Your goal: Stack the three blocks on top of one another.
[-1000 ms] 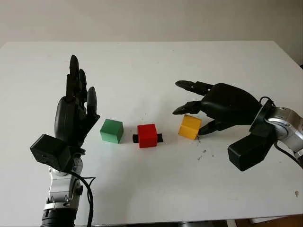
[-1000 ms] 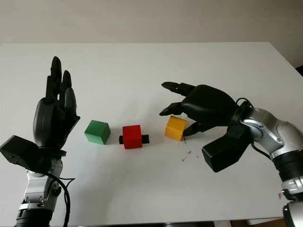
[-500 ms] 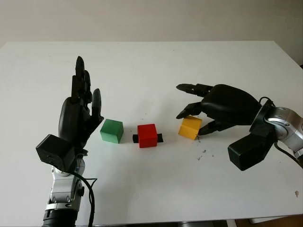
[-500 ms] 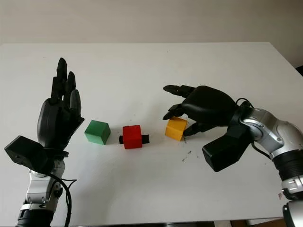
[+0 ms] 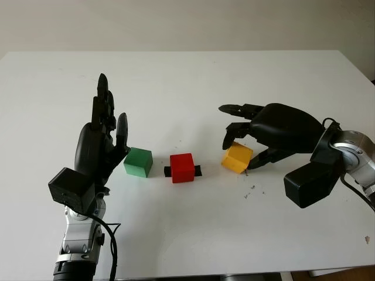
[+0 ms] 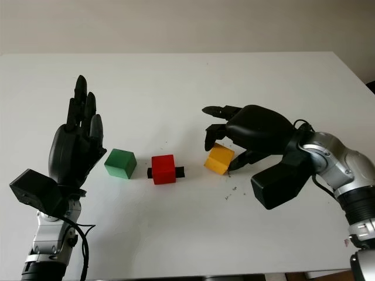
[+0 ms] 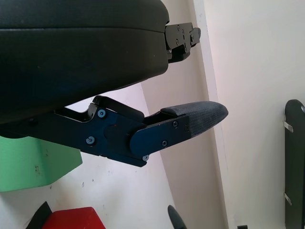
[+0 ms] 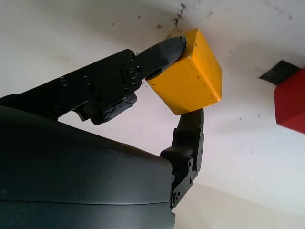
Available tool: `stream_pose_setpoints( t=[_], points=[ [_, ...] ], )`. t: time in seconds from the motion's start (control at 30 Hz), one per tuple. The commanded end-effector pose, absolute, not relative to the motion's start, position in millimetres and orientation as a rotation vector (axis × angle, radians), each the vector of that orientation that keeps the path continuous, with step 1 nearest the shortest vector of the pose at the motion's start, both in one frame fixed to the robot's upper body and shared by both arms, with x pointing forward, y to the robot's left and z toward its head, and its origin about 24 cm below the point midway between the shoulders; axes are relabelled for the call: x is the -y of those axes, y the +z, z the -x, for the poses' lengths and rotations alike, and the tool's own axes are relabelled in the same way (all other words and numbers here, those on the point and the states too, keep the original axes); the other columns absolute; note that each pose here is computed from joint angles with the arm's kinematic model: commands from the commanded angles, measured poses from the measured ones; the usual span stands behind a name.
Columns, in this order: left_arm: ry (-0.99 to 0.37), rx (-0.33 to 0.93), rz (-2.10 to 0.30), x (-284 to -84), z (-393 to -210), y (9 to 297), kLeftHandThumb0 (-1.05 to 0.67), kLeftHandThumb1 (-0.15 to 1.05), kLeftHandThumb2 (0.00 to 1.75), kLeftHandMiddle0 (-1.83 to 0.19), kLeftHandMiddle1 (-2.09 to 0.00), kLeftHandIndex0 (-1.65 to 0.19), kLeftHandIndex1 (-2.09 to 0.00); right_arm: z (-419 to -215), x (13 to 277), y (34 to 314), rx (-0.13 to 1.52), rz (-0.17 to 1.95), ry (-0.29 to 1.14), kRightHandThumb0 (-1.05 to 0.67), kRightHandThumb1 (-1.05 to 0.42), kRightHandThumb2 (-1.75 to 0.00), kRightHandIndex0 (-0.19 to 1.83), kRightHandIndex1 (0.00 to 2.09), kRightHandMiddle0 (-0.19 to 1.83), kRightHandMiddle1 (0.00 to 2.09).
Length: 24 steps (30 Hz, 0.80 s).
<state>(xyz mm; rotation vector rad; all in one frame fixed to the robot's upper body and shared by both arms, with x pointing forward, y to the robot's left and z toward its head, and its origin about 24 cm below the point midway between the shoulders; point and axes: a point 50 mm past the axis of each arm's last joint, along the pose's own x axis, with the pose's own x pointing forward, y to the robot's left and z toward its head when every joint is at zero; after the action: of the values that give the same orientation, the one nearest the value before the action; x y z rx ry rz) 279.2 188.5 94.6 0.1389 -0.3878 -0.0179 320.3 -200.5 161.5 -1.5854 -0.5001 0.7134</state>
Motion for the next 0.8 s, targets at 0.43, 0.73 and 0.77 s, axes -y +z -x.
stream_pose_setpoints(
  t=[0.43, 0.73, 0.77],
  points=[
    [-0.026, 0.357, -0.151, -190.7, -276.7, 93, -0.69, 1.05, 0.67, 0.19, -0.05, 0.18, -0.05, -326, 182, 205, 0.603, 1.551, 0.667, -0.39, -0.94, -0.06, 0.20, 0.06, 0.48, 1.19],
    [-0.013, 0.358, -0.152, -191.4, -275.1, 93, -0.69, 1.05, 0.69, 0.19, -0.03, 0.19, -0.03, -333, 161, 218, 0.643, 1.446, 0.674, -0.39, -0.93, -0.05, 0.22, 0.06, 0.49, 1.19],
    [-0.012, 0.358, -0.152, -191.5, -274.8, 93, -0.69, 1.05, 0.69, 0.19, -0.03, 0.19, -0.03, -333, 157, 219, 0.651, 1.432, 0.683, -0.40, -0.93, -0.05, 0.22, 0.06, 0.49, 1.19]
  ],
)
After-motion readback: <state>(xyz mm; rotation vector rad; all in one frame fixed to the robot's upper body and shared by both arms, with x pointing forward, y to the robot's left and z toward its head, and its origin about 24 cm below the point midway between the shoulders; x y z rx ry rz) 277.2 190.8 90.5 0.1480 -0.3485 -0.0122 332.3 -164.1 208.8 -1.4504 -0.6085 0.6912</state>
